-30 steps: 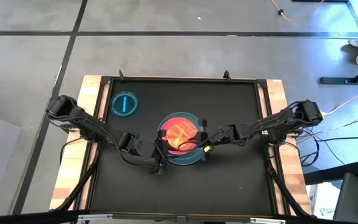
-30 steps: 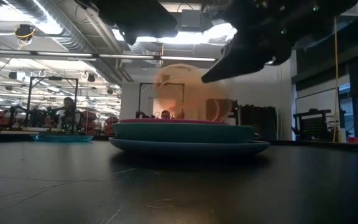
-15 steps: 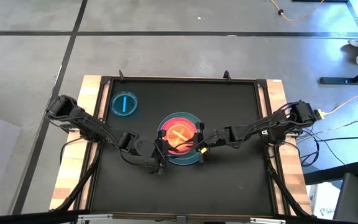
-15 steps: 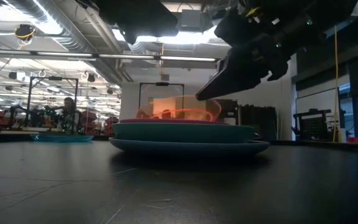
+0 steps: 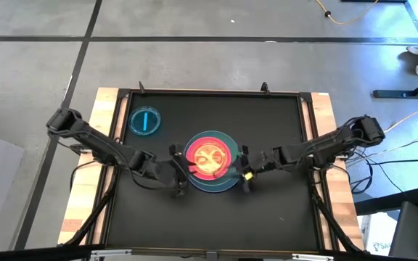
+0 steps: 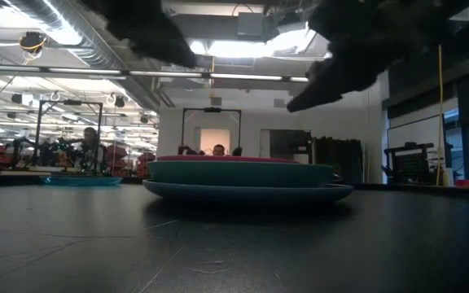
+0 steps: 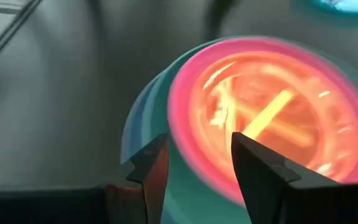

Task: Stack plastic plates
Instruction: Stack the light blue plate on the light orange plate

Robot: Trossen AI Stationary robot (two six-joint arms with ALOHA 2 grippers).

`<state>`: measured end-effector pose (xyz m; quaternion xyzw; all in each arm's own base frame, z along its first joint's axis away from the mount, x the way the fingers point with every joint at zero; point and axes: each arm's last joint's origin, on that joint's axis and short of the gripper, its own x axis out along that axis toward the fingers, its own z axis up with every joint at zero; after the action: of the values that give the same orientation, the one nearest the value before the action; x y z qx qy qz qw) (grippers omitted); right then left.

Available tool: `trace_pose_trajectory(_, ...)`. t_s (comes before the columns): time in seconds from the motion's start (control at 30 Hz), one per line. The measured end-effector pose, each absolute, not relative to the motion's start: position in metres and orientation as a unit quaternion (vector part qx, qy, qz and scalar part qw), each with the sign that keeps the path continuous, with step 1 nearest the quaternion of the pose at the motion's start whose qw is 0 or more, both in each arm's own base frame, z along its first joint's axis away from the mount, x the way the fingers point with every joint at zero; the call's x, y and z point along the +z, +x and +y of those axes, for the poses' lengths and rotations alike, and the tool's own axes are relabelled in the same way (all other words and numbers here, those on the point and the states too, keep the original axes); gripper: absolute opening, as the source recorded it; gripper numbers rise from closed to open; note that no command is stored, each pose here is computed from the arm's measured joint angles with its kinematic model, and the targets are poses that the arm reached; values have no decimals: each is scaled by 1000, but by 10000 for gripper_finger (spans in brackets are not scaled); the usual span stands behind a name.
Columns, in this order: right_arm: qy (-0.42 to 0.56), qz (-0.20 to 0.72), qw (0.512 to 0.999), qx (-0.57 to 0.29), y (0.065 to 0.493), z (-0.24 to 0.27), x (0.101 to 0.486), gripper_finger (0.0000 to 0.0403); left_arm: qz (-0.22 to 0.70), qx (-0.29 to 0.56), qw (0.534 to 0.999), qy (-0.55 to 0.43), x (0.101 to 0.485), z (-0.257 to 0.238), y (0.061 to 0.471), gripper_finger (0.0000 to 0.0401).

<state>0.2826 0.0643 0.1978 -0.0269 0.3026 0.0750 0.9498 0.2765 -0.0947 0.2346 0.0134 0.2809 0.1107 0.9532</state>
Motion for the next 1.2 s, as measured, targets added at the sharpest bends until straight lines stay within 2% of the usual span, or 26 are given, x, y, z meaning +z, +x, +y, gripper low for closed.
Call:
trace_pose_trajectory(0.13,-28,304,948,91,270,88,187,168,315,190,930,5,238,-86,255,119)
trace_pose_trajectory(0.37,-35,273,960,58,247,123,174,168,444,316,838,29,221,-51,226,119)
trace_pose_trajectory(0.57,-42,256,966,14,237,136,172,168,525,375,764,19,212,-10,220,119)
trace_pose_trajectory(0.83,-14,265,964,9,235,137,170,168,588,418,687,-90,190,50,202,119)
trace_pose_trajectory(1.07,-9,274,962,4,234,136,169,168,577,397,701,-132,165,79,194,119)
trace_pose_trajectory(1.2,-7,274,962,3,234,136,169,168,570,418,697,-121,160,89,189,119)
